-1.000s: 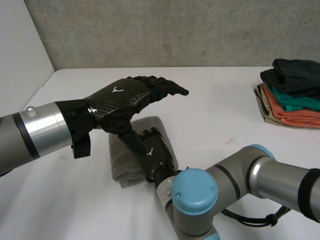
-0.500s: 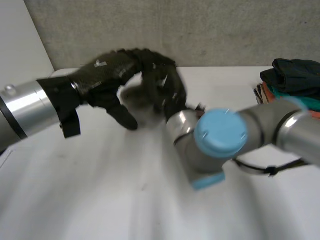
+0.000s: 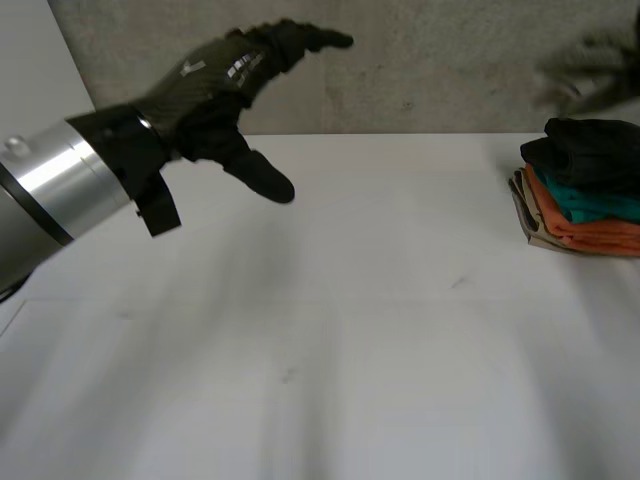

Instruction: Fold the laundry.

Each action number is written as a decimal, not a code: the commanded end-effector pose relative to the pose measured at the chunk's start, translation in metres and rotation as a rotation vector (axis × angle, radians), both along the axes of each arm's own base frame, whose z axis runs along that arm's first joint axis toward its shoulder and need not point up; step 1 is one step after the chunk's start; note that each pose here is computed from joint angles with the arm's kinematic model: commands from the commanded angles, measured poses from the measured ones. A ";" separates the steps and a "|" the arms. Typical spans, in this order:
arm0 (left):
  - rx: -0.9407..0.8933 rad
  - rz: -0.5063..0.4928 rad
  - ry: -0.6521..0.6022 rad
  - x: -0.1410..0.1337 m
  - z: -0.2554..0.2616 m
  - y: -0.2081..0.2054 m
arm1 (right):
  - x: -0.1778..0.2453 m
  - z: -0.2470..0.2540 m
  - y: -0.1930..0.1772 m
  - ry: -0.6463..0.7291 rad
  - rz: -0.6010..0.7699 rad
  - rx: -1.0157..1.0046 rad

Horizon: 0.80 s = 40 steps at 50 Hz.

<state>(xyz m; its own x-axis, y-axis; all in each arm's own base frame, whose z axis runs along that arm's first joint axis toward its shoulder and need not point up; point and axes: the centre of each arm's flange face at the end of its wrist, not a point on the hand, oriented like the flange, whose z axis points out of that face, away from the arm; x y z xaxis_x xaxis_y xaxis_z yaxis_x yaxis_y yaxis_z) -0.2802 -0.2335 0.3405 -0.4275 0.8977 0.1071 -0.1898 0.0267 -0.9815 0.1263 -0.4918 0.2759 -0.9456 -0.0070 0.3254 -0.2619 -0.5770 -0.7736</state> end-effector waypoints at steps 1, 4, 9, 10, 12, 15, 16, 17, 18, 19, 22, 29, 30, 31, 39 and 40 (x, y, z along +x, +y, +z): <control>0.046 -0.030 -0.059 -0.012 -0.031 0.005 | -0.077 -0.101 -0.024 0.030 0.045 0.236; 0.047 -0.037 -0.079 -0.014 -0.037 0.008 | -0.093 -0.130 -0.023 0.044 0.067 0.307; 0.054 -0.039 -0.113 -0.018 -0.043 0.012 | -0.093 -0.131 -0.016 0.077 0.090 0.349; 0.055 -0.037 -0.115 -0.018 -0.042 0.012 | -0.093 -0.128 -0.015 0.079 0.089 0.347; 0.056 -0.031 -0.121 -0.018 -0.041 0.012 | -0.091 -0.121 -0.013 0.079 0.092 0.342; 0.054 -0.029 -0.123 -0.018 -0.040 0.012 | -0.085 -0.102 -0.010 0.071 0.101 0.320; 0.056 -0.023 -0.120 -0.018 -0.038 0.011 | -0.084 -0.098 -0.009 0.062 0.100 0.320; 0.052 -0.021 -0.119 -0.018 -0.036 0.011 | -0.084 -0.091 -0.007 0.047 0.094 0.316; 0.050 -0.021 -0.118 -0.018 -0.036 0.011 | -0.084 -0.087 -0.006 0.038 0.087 0.316; 0.051 -0.017 -0.116 -0.018 -0.035 0.011 | -0.085 -0.084 -0.004 0.032 0.082 0.317; 0.048 -0.015 -0.116 -0.018 -0.033 0.011 | -0.087 -0.067 0.002 0.004 0.039 0.332; 0.055 -0.026 -0.118 -0.018 -0.029 0.019 | -0.107 -0.033 0.033 -0.088 -0.082 0.512; 0.054 -0.028 -0.117 -0.018 -0.029 0.020 | -0.113 -0.033 0.038 -0.101 -0.113 0.554; 0.054 -0.028 -0.116 -0.018 -0.028 0.021 | -0.116 -0.031 0.042 -0.104 -0.138 0.580; 0.033 -0.029 -0.096 -0.017 -0.020 0.026 | -0.173 0.011 0.059 0.126 -0.655 0.587; 0.021 -0.029 -0.088 -0.017 -0.017 0.027 | -0.176 0.020 0.058 0.142 -0.696 0.539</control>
<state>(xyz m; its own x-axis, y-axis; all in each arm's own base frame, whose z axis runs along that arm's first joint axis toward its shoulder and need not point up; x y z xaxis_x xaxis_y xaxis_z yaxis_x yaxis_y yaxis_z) -0.2976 -0.2094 0.3151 -0.4125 0.9049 0.1049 -0.0801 0.0787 -0.9937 -0.0188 -0.4376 0.2588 -0.9289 0.1410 0.3424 -0.3284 0.1133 -0.9377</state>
